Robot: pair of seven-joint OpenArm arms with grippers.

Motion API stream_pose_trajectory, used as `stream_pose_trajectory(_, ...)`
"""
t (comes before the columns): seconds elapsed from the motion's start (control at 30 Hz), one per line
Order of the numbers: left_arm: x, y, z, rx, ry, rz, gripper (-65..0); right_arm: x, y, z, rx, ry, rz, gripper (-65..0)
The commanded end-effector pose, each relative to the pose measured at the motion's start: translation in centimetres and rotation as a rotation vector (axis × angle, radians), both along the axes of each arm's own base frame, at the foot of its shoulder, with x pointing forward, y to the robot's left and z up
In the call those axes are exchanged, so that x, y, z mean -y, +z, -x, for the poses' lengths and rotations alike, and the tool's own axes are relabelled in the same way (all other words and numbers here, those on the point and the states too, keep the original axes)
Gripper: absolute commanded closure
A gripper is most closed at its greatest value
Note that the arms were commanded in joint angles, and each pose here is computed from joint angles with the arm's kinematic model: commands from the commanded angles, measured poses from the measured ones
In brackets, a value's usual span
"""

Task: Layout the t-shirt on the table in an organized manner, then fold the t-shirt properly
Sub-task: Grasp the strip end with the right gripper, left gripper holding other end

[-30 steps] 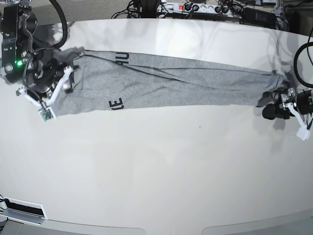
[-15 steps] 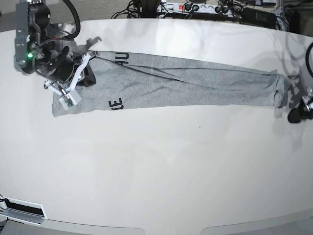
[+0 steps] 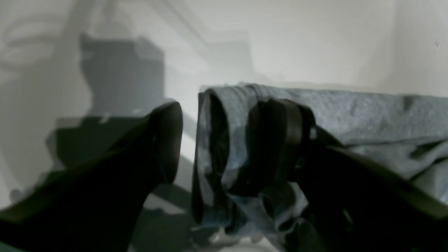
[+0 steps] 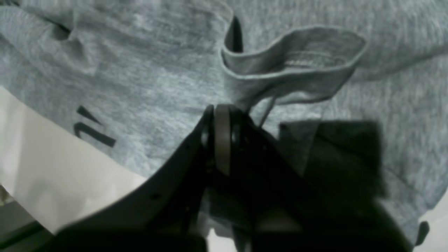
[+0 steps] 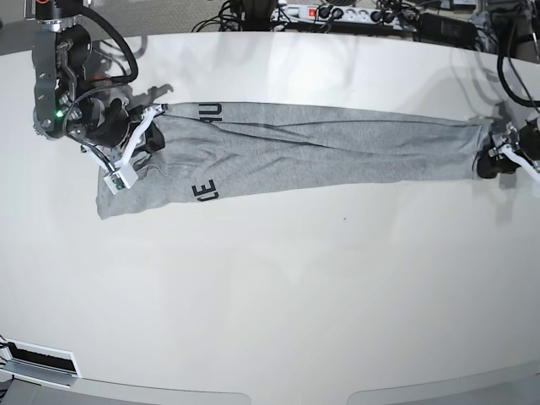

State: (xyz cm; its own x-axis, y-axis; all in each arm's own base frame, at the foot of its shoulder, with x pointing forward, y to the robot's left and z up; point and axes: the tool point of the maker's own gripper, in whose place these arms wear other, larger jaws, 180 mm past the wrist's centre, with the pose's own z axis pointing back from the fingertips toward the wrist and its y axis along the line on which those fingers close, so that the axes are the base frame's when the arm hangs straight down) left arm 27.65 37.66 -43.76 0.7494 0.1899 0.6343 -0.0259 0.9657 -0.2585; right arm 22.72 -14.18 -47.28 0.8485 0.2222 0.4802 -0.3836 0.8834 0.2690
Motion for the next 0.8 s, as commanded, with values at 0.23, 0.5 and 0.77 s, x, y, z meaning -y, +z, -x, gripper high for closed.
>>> stream_pose_trajectory(0.23,2.2,-0.7,0.5,-0.028,-0.058,0.076,-37.7,0.5,0.1,0.0,-0.008,0.007,0.019,0.0)
stream_pose_trajectory(0.5,4.9,-1.6,1.4,-0.109,-0.128,0.155,-29.5,0.3,0.7,-1.0,0.014,0.002,-0.001,0.0)
stream_pose_trajectory(0.77,2.3,0.8,-0.3,-0.076,-0.128,0.094,0.0,-0.2,1.6,-2.2,0.048,0.048,-0.008,0.0)
